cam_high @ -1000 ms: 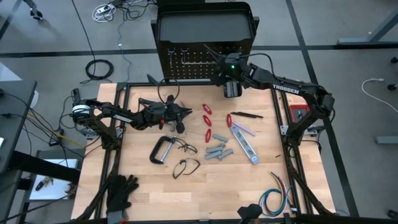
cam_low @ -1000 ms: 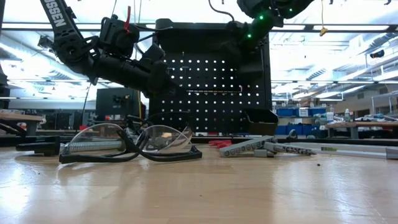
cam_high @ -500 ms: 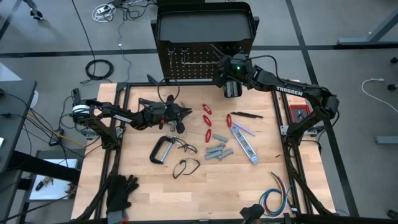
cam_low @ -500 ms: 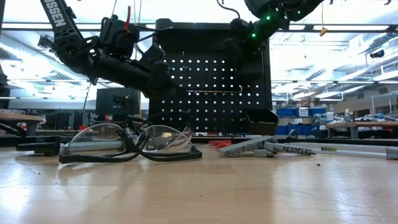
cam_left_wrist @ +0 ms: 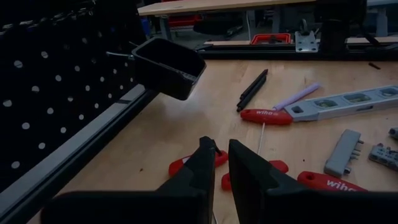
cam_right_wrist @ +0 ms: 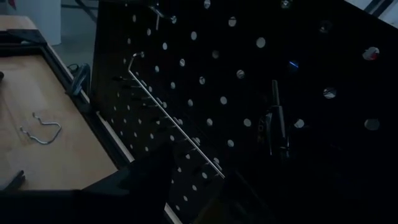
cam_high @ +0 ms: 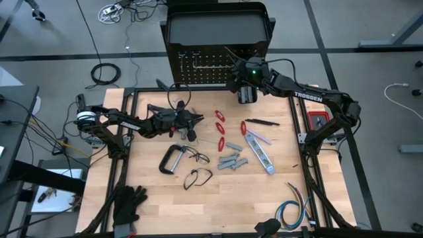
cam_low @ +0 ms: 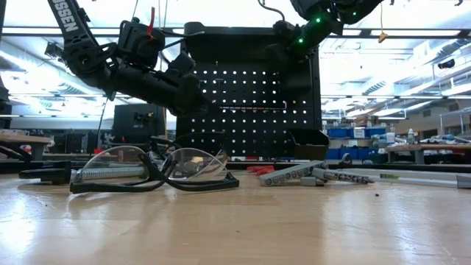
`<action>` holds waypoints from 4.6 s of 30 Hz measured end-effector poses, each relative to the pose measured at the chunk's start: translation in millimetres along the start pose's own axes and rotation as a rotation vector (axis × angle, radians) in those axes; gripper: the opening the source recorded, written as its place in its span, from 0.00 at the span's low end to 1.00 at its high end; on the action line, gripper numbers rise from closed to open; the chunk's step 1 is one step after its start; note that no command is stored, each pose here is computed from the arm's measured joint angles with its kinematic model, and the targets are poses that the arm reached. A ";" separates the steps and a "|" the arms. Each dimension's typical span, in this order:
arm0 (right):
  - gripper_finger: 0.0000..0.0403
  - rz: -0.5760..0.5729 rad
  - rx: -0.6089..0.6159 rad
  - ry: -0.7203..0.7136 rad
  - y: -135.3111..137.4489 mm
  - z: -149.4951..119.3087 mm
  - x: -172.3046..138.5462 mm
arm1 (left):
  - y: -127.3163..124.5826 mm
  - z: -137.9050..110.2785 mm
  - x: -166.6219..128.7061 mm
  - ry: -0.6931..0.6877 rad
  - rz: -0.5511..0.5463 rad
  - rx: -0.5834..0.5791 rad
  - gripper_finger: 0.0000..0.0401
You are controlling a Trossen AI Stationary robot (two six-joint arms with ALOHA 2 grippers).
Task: Hang tools onto peg board
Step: Put the black pen on the table, then put the screwdriver bits on the table
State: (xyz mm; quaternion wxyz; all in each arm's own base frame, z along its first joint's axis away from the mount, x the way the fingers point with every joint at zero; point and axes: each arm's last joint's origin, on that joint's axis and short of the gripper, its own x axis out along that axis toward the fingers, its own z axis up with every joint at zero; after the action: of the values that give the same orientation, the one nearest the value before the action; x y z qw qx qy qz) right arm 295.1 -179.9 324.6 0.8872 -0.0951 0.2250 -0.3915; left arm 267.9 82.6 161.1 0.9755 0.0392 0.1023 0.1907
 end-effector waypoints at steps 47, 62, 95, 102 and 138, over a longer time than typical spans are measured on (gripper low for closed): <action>0.61 -0.033 -0.100 -0.020 -4.4 11.3 -35.9 | 0.2 -0.4 0.0 0.006 0.011 0.004 0.11; 0.56 -0.018 -0.106 -0.013 -13.6 6.4 -25.5 | 0.4 0.3 0.1 -0.001 0.013 0.003 0.11; 0.08 -0.017 -0.277 -0.146 -2.6 29.6 -66.2 | 1.0 0.6 0.0 -0.002 0.038 0.028 0.11; 0.08 0.030 -0.385 -0.256 9.6 43.0 -101.3 | 2.7 2.7 -0.1 -0.020 0.090 0.025 0.11; 0.43 0.298 0.488 0.374 59.0 -190.8 -79.1 | 0.9 1.4 -0.3 -0.010 0.086 -0.076 0.11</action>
State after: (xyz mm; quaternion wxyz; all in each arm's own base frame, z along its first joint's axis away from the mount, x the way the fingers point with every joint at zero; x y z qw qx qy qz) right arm 196.3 -80.3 161.9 0.8745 0.2274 0.2950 -0.3106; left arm 267.6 83.4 162.5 0.9677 0.0073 0.0881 0.2359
